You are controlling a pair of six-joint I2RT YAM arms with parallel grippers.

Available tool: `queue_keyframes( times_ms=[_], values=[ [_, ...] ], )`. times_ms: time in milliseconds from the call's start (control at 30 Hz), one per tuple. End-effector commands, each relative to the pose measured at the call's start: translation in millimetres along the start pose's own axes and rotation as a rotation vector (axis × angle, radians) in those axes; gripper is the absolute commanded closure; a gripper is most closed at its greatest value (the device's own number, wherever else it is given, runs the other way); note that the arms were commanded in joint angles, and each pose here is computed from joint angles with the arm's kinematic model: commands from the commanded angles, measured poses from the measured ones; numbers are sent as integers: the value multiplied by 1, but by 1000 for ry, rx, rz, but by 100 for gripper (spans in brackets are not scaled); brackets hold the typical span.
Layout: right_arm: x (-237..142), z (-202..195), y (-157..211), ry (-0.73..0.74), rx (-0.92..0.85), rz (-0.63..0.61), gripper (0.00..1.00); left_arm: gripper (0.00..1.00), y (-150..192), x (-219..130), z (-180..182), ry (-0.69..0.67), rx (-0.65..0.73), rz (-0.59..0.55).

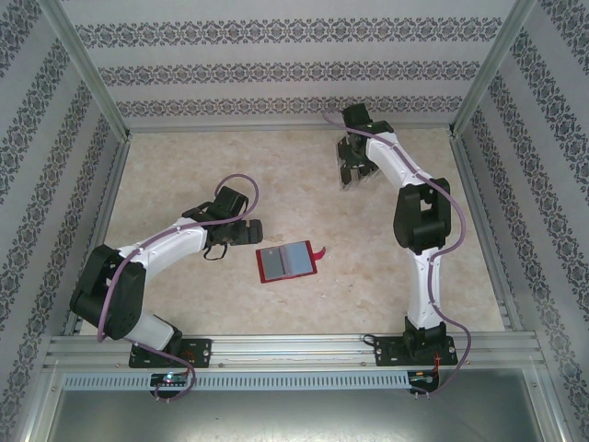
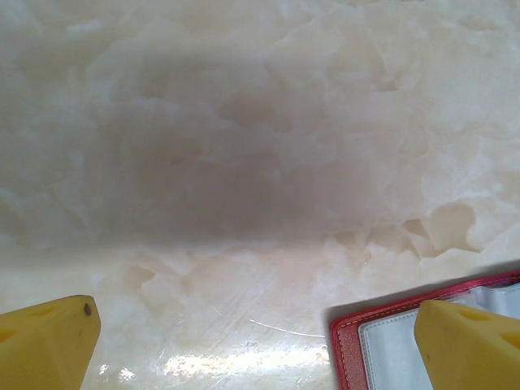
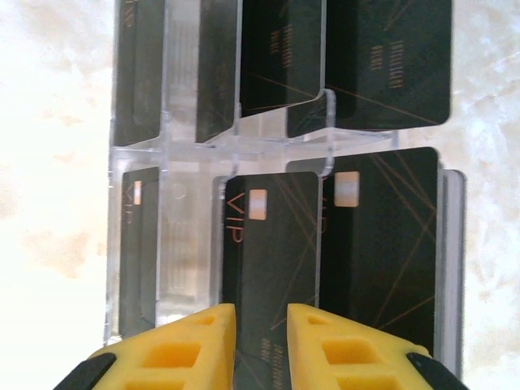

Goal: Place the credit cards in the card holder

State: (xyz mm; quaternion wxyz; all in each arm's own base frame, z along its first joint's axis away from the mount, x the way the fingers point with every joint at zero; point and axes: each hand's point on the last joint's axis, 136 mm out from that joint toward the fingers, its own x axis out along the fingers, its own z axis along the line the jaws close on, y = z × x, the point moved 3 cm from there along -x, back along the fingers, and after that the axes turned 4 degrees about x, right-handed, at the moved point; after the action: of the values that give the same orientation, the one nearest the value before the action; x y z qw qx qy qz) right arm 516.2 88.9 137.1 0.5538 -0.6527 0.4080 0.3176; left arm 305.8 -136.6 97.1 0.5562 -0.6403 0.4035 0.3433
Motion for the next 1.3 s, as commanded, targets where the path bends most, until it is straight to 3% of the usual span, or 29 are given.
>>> queue_keyframes(
  times_ms=[0, 300, 1267],
  values=[
    [-6, 9, -1, -21, -11, 1, 76, 0, -5, -4, 2, 12, 8, -26],
    [-17, 29, 0, -72, -26, -12, 73, 0, -4, -3, 2, 14, 7, -27],
    [40, 37, 18, -16, -49, 97, 71, 0, -5, -1, 1, 12, 13, -26]
  ],
)
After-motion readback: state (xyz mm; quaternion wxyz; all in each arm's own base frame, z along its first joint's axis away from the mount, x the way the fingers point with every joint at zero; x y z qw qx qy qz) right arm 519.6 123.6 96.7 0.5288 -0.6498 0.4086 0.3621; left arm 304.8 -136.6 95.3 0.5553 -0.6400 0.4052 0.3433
